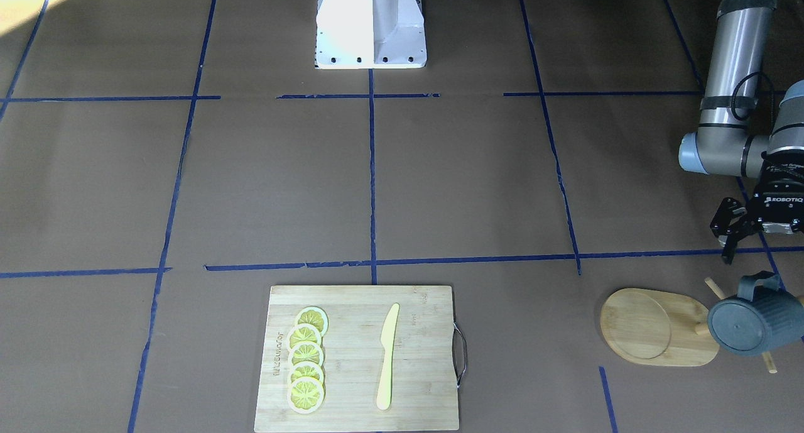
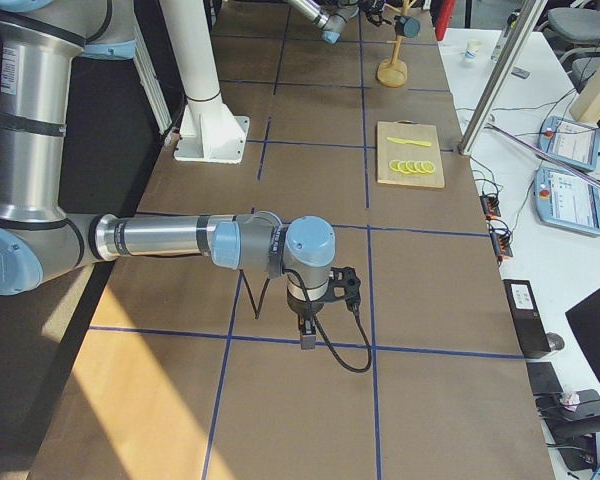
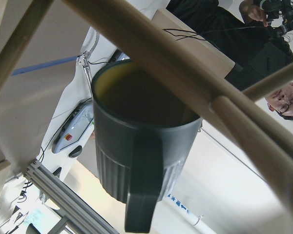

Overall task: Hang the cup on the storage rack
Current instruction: 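Hook the mug handle onto a rack peg and open the left gripper, then pull the left gripper back away from the rack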

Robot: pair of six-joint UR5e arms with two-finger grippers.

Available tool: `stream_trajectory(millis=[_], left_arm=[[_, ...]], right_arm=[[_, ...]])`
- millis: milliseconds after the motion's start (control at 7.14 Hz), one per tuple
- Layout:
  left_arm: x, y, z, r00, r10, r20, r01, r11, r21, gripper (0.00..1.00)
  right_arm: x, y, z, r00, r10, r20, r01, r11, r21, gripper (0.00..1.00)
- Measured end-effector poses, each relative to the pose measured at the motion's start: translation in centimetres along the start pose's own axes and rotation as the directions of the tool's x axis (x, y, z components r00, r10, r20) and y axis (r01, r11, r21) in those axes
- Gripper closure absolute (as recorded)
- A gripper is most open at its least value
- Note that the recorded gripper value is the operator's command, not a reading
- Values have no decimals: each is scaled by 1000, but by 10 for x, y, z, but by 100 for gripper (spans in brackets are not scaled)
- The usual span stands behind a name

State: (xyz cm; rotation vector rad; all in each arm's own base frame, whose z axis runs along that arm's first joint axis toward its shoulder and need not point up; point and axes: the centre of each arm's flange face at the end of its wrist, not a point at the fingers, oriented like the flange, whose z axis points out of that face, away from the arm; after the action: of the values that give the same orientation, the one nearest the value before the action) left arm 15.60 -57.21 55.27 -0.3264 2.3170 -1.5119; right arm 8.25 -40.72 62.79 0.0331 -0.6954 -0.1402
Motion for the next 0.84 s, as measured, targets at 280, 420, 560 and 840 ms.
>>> stream_trajectory(millis=[280, 420, 560, 840], left_arm=[[2, -5, -49, 1000, 1, -8, -2, 999, -35, 0], [3, 0, -76, 1000, 17, -11, -17, 999, -51, 0], [6, 11, -100, 997, 76, -15, -77, 994, -72, 0], [2, 31, -123, 928, 371, 25, -364, 922, -133, 0]], right_arm=[[0, 0, 0, 1000, 0, 0, 0, 1000, 0, 0], [0, 0, 0, 1000, 0, 1, 0, 1000, 0, 0], [0, 0, 0, 1000, 0, 1, 0, 1000, 0, 0], [0, 0, 0, 1000, 0, 1, 0, 1000, 0, 0]])
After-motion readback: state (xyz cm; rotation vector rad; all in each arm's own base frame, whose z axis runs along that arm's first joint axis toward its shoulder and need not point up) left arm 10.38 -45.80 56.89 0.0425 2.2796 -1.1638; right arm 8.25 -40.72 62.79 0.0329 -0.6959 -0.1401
